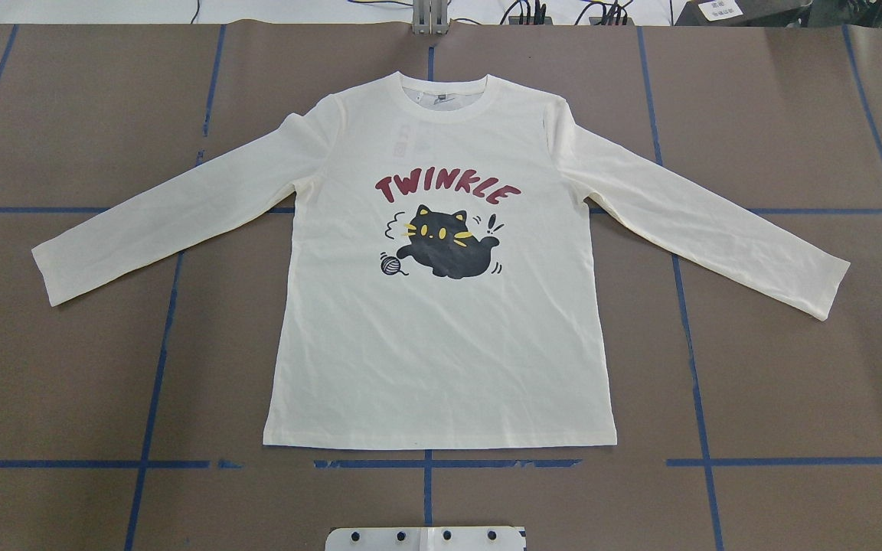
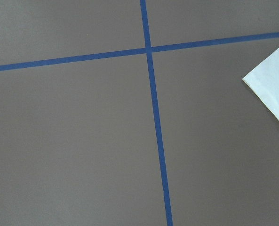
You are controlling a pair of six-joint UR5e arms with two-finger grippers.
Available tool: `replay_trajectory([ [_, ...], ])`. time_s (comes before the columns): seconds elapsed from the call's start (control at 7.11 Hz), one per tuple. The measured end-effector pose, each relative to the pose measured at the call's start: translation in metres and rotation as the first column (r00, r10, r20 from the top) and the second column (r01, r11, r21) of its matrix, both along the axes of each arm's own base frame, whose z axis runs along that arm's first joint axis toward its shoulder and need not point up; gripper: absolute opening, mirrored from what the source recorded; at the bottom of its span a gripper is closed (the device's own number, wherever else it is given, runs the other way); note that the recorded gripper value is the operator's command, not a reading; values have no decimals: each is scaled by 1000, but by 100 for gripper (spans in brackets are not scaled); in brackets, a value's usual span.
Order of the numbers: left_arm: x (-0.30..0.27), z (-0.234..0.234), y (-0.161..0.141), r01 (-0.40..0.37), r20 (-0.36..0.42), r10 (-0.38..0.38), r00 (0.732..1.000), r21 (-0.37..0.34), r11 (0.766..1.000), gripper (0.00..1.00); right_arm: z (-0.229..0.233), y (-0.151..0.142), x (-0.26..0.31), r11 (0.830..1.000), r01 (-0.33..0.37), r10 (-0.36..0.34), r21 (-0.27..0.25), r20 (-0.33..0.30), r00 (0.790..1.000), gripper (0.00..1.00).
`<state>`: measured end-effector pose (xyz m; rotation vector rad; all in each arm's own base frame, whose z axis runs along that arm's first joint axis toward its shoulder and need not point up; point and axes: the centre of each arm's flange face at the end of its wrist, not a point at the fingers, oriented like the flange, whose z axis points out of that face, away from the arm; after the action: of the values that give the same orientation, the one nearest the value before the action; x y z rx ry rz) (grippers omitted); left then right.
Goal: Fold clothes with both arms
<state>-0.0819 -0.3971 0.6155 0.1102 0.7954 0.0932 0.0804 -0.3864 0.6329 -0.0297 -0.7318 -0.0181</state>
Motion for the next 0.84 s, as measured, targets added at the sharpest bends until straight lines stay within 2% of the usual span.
replay_trajectory([
  [0.42,0,-18,-8,-1,3,1,1000,68,998,100,-25,-9,-1,999,-1,1,52,0,1000,100],
  [0.56,0,-30,-12,-1,4,1,1000,116,993,100,-43,-20,-3,996,-1,0,93,11,1000,100],
  [0.7,0,-46,-21,-1,10,-1,1000,216,976,100,-64,-33,-8,987,4,-9,160,28,1000,100],
  [0.84,-2,-63,-37,0,25,-9,1000,356,934,100,-81,-43,-11,971,9,-18,239,34,999,100],
])
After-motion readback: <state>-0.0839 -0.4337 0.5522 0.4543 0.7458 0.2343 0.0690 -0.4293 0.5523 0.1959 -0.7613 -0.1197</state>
